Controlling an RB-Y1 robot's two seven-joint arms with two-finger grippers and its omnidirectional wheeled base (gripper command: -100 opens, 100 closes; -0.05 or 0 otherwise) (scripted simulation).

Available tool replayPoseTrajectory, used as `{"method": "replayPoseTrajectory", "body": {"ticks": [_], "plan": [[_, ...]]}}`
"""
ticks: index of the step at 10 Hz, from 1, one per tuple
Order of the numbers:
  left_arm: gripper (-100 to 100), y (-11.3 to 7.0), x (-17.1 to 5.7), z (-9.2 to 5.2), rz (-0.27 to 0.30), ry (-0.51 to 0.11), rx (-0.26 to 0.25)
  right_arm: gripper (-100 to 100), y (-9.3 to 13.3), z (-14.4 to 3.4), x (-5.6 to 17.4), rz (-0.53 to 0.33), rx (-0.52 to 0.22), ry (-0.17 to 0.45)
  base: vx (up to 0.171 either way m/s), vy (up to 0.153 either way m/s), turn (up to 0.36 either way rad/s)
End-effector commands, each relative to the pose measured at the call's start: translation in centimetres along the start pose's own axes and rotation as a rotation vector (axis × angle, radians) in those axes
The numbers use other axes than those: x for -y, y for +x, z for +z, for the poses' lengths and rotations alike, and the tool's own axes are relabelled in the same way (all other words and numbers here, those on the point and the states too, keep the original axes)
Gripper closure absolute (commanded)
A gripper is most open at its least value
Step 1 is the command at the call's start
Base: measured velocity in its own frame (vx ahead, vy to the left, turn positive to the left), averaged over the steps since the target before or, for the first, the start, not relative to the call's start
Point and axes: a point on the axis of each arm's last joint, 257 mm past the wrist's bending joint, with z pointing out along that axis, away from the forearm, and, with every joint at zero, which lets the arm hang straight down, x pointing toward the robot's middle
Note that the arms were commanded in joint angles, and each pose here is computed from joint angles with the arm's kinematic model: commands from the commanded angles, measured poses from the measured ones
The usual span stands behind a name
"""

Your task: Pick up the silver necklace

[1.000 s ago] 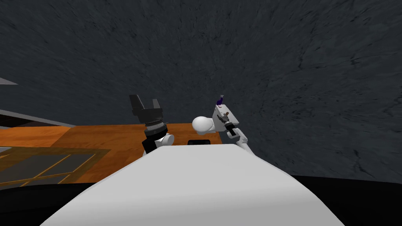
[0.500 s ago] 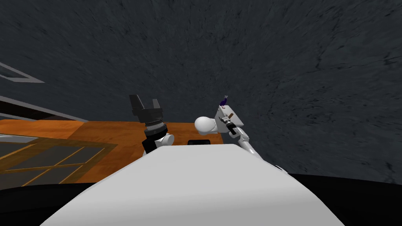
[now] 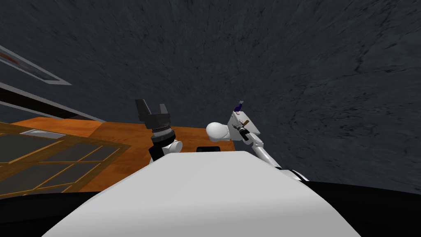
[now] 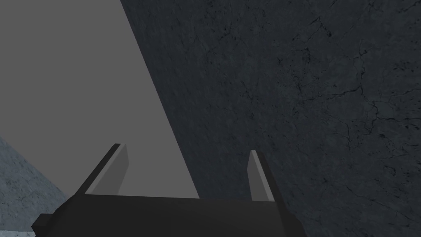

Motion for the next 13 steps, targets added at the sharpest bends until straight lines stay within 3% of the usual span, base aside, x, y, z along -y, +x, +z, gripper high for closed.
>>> {"method": "replayPoseTrajectory", "body": {"ticks": [1,3,5,10,12,13], "plan": [[0,0.0,0.0,0.0,0.000,0.000,0.000,-100,1.5,0.3,0.7,-0.043,-0.035,0.009,-0.011,0.028,0.059],[0,0.0,0.0,0.0,0.000,0.000,0.000,-100,4.3,0.4,3.2,-0.197,-0.119,0.036,-0.014,0.036,0.173],[0,0.0,0.0,0.0,0.000,0.000,0.000,-100,5.0,0.2,3.2,-0.196,-0.133,0.035,-0.011,0.015,0.005],[0,0.0,0.0,0.0,0.000,0.000,0.000,-100,11.9,-1.3,9.2,-0.498,-0.346,0.086,-0.031,0.019,0.168],[0,0.0,0.0,0.0,0.000,0.000,0.000,-100,13.9,-2.2,11.1,-0.583,-0.414,0.098,-0.043,0.008,0.150],[0,0.0,0.0,0.0,0.000,0.000,0.000,-100,13.9,-2.2,11.1,-0.583,-0.414,0.098,-0.027,-0.005,0.034]]}}
